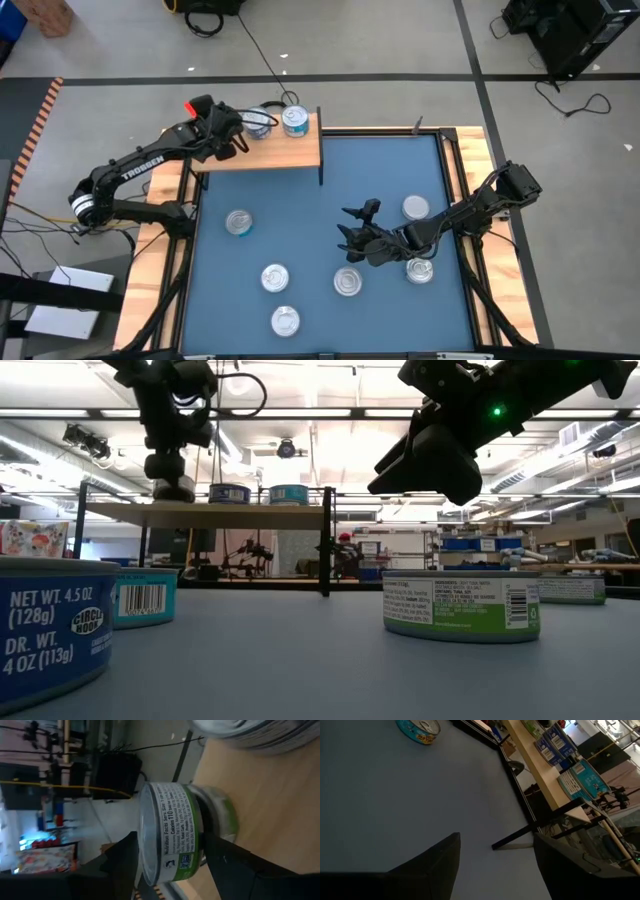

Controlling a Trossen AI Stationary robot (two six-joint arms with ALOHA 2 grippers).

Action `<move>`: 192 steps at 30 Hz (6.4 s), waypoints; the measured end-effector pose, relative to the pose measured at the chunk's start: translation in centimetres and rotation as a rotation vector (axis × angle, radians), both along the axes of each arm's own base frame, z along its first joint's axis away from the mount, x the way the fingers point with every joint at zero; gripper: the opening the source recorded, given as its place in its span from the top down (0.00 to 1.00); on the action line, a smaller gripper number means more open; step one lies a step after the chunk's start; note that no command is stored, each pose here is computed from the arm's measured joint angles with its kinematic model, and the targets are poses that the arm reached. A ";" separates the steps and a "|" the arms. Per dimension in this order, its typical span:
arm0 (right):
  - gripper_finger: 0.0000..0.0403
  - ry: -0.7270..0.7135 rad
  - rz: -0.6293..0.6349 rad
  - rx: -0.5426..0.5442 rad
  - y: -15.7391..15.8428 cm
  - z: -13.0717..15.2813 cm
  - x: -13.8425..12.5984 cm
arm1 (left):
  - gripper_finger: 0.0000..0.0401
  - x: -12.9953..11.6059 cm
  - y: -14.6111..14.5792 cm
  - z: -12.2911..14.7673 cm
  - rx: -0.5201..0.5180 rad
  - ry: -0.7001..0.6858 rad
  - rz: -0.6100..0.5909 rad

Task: Stack canned seafood by type on shelf
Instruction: Stack the green white tuna can on top of the green white tuna can on the shelf, then put the blue tuna can on the shelf aligned with the other blue tuna cans

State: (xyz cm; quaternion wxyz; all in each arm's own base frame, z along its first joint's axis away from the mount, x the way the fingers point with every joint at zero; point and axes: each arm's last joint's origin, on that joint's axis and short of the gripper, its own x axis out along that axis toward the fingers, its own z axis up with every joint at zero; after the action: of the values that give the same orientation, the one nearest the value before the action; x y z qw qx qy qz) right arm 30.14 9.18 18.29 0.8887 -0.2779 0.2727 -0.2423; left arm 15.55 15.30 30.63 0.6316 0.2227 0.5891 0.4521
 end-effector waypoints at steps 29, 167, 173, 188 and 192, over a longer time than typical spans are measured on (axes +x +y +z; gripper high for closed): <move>0.36 0.000 0.000 0.000 0.0 0.0 0.0 | 0.48 -0.5 -1.2 0.4 0.031 0.046 0.022; 0.70 0.908 -0.056 0.787 3.0 0.9 -10.0 | 0.98 6.6 -22.1 -12.7 -0.751 -0.575 -1.167; 0.72 0.904 0.035 0.782 2.3 0.1 -9.5 | 0.99 7.0 -21.7 -13.2 -0.734 -0.556 -1.158; 0.75 0.998 0.143 0.772 1.2 -1.0 -9.7 | 0.99 7.2 -21.5 -13.2 -0.727 -0.567 -1.158; 0.75 1.011 0.153 0.761 0.9 -1.5 -9.9 | 0.99 7.2 -21.5 -13.2 -0.727 -0.568 -1.158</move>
State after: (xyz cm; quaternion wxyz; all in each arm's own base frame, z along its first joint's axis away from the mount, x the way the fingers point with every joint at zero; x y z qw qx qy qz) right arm 20.24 10.06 16.77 0.7014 -0.0417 0.7049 0.0969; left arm 22.70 -6.19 17.46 0.9309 0.1490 0.3040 -0.1368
